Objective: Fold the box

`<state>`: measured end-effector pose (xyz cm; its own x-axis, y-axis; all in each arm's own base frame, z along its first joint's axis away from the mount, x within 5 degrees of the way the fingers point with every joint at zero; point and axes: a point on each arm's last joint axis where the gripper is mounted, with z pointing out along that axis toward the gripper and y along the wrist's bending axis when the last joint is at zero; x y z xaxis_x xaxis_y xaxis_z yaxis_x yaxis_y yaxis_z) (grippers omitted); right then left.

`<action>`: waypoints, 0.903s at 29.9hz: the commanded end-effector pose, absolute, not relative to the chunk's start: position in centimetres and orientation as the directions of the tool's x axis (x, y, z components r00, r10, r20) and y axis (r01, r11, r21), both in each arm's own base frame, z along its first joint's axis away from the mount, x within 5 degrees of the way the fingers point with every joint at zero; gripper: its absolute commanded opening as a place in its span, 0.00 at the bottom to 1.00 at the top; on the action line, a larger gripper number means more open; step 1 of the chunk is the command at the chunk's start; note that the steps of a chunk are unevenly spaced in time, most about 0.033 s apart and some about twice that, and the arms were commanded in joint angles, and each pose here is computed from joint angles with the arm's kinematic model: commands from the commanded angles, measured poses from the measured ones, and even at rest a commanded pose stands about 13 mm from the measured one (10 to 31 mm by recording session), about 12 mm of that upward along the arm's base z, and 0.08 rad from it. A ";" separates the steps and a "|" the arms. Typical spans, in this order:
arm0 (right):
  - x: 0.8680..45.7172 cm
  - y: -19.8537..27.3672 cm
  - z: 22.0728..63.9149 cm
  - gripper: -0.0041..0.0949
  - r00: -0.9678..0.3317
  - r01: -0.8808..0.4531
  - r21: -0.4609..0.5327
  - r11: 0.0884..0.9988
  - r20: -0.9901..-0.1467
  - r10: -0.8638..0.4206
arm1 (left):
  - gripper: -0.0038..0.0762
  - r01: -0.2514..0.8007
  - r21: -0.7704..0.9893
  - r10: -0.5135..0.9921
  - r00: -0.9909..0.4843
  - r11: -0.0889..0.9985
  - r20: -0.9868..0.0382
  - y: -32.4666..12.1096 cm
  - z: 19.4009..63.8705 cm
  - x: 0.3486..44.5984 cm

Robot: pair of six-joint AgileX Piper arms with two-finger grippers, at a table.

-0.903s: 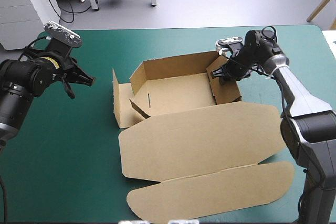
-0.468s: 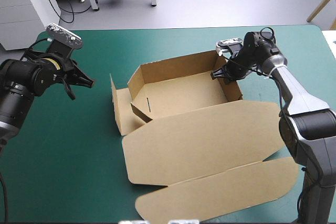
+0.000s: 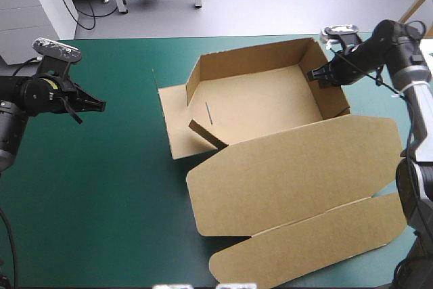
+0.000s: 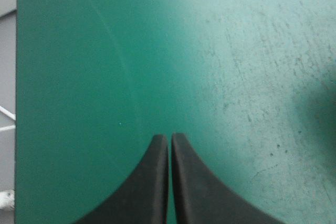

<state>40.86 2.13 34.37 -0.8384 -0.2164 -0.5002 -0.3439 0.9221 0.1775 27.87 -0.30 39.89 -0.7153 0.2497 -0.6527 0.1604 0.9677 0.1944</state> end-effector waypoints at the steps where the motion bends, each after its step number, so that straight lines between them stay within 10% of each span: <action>1: 37.8 1.3 40.8 0.02 -0.727 -0.384 0.205 0.900 -0.668 -0.158 | 0.07 0.160 0.104 0.186 -0.688 0.982 -0.701 1.1 40.6 28.2; 21: 34.1 1.8 45.5 0.02 -0.623 -0.440 0.219 0.871 -0.773 -0.120 | 0.07 0.549 -0.622 -0.070 -0.716 0.558 -0.695 -0.7 32.1 33.5; 27: 34.2 1.9 45.7 0.02 -0.613 -0.442 0.231 0.867 -0.784 -0.104 | 0.30 0.618 -0.649 -0.094 -0.688 0.445 -0.719 -2.1 31.7 32.9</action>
<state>35.85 1.66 42.28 -0.7060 -0.1624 -0.6894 -0.4249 0.8759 0.2288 33.89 -0.61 28.93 -0.7404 -0.0635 -0.6692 0.5226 0.5718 -0.6325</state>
